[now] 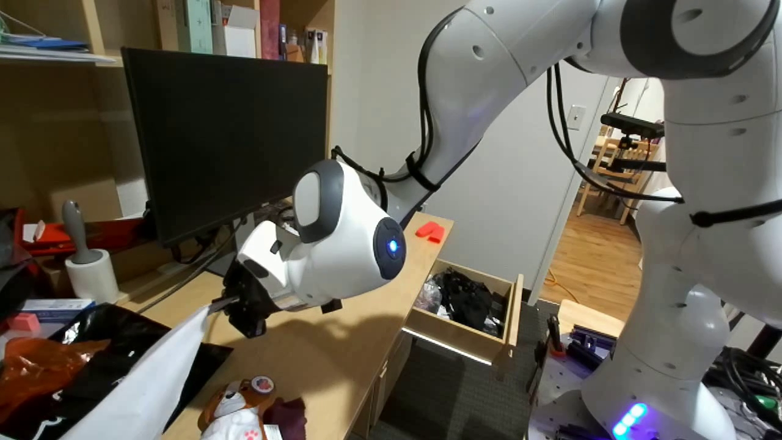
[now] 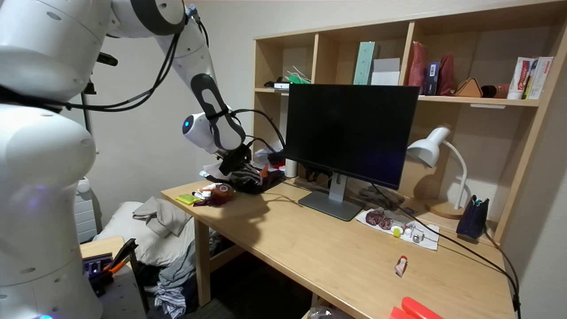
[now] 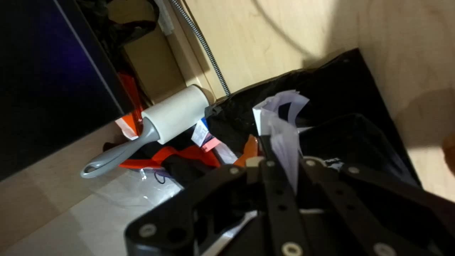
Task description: Move the purple cloth to the left side of the desk then move the papers to the left side as well
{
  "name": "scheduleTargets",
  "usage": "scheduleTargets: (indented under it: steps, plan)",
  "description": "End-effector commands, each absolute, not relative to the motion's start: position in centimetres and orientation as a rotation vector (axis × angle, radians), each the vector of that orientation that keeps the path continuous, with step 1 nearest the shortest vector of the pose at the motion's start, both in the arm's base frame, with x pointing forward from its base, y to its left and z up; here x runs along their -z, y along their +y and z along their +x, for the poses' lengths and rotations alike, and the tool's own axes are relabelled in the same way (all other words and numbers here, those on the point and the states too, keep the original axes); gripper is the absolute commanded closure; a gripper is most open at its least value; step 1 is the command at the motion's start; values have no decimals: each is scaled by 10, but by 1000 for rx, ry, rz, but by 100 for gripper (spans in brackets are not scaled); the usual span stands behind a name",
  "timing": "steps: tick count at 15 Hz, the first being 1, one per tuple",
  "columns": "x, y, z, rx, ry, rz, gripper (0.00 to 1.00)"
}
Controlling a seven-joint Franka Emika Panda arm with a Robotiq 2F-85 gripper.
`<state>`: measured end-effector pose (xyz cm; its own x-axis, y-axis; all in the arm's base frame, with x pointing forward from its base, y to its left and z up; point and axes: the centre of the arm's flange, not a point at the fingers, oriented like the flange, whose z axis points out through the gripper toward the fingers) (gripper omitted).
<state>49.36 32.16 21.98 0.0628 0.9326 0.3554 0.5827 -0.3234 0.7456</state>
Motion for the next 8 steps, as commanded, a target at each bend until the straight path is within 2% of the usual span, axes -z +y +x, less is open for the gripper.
scheduleTargets:
  steps: [1,8]
  plan:
    - [-230,318,494,-1288,1398,1986,92]
    - [-230,341,518,-1527,1239,1976,92]
